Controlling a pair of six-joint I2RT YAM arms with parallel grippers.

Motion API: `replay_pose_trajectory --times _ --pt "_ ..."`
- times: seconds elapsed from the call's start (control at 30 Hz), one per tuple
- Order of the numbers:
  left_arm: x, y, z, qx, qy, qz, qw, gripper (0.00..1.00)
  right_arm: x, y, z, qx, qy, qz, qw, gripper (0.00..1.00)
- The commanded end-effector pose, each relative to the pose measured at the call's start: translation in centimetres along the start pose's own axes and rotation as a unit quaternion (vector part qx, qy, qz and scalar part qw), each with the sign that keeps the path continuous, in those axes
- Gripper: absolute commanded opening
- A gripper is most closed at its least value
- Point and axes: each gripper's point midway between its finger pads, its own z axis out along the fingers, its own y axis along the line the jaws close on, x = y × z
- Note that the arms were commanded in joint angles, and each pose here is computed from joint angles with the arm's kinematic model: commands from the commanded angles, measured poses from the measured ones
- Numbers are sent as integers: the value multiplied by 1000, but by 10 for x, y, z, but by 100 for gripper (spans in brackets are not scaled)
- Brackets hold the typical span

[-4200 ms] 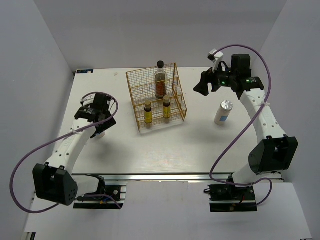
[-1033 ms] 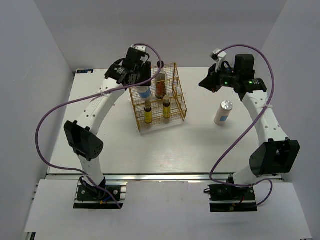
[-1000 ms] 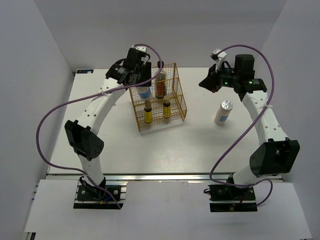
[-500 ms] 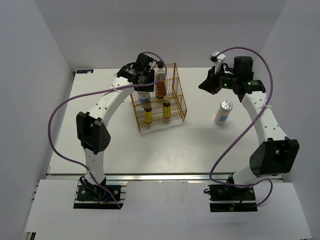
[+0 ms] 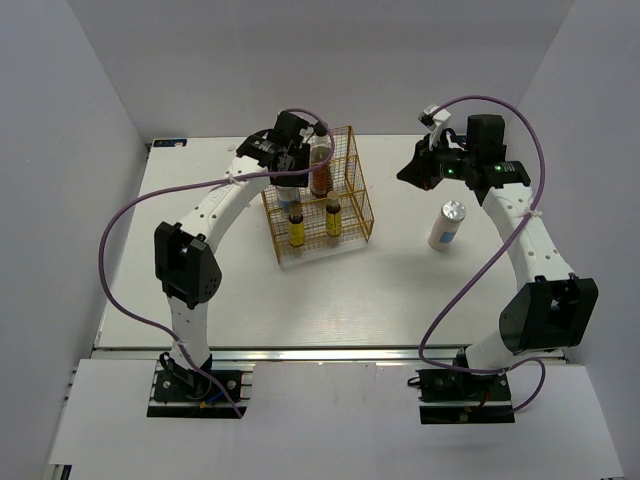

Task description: Organize the condiment bottles

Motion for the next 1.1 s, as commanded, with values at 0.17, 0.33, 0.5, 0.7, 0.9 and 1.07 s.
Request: replay_pose_trajectory --times 0.17,0.33,0.5,0.7,0.9,1.07 --pt "-12 1 -5 -4 -32 -13 999 71 -17 2 -10 10 -24 -23 999 15" --pt "-11 2 -6 -3 -31 -14 999 79 -16 3 -9 9 -22 -22 999 22" --pt "-18 1 -12 1 -40 -19 999 84 -14 4 -10 6 -18 -26 999 42" --pt "-51 1 -44 15 -83 -40 996 83 -15 6 -14 5 -15 -36 999 47" --pt "-83 7 -100 39 -142 -67 987 79 -17 7 -19 14 -13 -43 999 53" --pt "-80 21 -135 45 -168 -89 981 69 -6 -14 -26 83 21 -16 996 69"
